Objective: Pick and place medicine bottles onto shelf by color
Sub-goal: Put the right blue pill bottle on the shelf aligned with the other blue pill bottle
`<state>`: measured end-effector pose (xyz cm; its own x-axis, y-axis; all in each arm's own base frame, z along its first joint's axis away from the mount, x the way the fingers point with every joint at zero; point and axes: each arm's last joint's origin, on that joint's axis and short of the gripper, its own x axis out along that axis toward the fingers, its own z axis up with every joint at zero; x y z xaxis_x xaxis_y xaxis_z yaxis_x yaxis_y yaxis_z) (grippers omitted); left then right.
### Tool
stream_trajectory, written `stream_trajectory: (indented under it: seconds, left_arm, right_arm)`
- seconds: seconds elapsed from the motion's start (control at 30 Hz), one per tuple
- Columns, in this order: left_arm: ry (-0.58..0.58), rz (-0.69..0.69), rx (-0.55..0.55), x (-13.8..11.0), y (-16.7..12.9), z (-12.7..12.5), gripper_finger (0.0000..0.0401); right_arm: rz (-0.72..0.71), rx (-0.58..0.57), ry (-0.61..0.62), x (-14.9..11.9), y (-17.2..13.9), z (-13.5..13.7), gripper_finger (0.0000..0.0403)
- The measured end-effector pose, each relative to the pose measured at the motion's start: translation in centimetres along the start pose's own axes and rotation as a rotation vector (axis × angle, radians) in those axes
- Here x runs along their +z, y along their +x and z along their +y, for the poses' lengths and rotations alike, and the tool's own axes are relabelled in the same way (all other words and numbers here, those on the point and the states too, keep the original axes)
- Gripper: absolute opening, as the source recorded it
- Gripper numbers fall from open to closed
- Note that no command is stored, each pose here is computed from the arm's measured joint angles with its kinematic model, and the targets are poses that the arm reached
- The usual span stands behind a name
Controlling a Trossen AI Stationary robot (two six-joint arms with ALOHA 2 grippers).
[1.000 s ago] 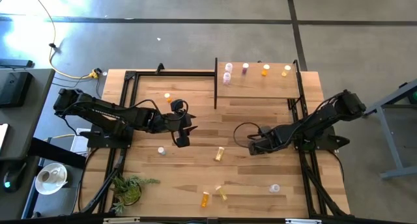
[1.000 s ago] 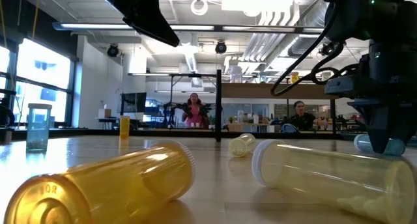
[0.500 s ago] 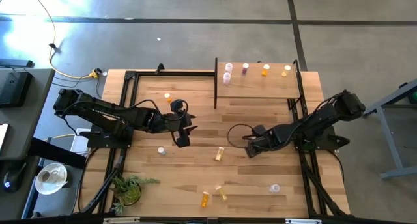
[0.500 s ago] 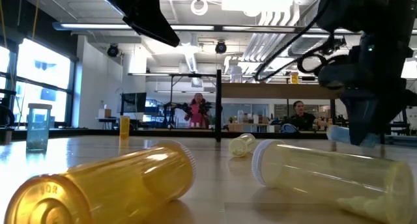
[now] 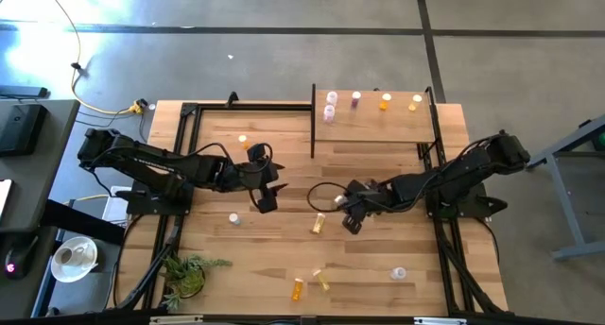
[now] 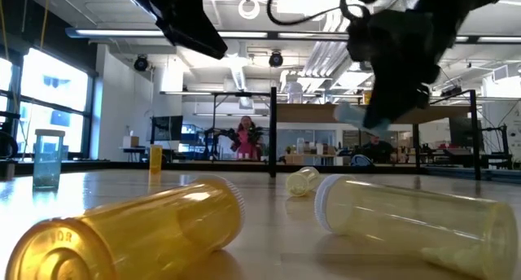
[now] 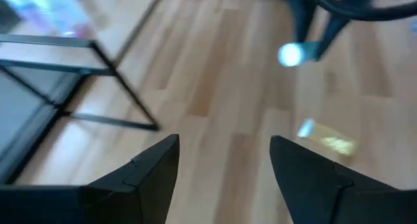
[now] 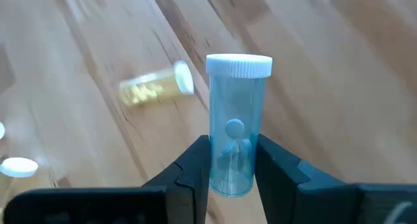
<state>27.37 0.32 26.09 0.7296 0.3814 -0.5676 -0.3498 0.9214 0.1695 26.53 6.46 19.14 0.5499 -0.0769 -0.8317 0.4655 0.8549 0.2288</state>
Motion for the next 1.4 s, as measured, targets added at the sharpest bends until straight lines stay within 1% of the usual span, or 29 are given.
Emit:
stream_trajectory:
  seconds: [0.13,0.2,0.3,0.6,0.73,0.9,1.1,1.4]
  left_arm:
    - [-0.032,-0.050,-0.108,0.6,0.1,0.0,0.0227]
    - [-0.047,-0.088,-0.147,1.1,0.1,0.0,0.0226]
    - [-0.039,-0.144,-0.189,1.6,0.1,0.0,0.0226]
    - [-0.022,-0.243,-0.203,2.6,-0.1,0.0,0.0226]
    - [-0.007,-0.321,-0.246,3.3,-0.3,-0.1,0.0226]
    - [0.010,-0.434,-0.301,4.3,-0.8,-0.2,0.0225]
    - [0.011,-0.552,-0.294,5.3,-1.3,-0.1,0.0225]
    - [0.026,-0.668,-0.275,6.2,-1.9,0.1,0.0225]
  right_arm:
    - [-0.065,0.026,-0.133,2.0,-1.0,0.9,0.0090]
    - [-0.099,0.041,-0.202,3.1,-1.7,1.4,0.0090]
    - [-0.154,0.066,-0.303,4.7,-3.1,2.4,0.0090]
    - [-0.263,0.093,-0.523,8.5,-7.6,4.6,0.0090]
    - [-0.317,0.099,-0.614,9.6,-9.1,5.2,0.0090]
    - [-0.389,0.045,-0.686,10.7,-10.4,5.5,0.0090]
    - [-0.478,0.017,-0.720,11.7,-11.6,6.0,0.0090]
    - [-0.615,0.036,-0.750,12.9,-12.9,6.7,0.0090]
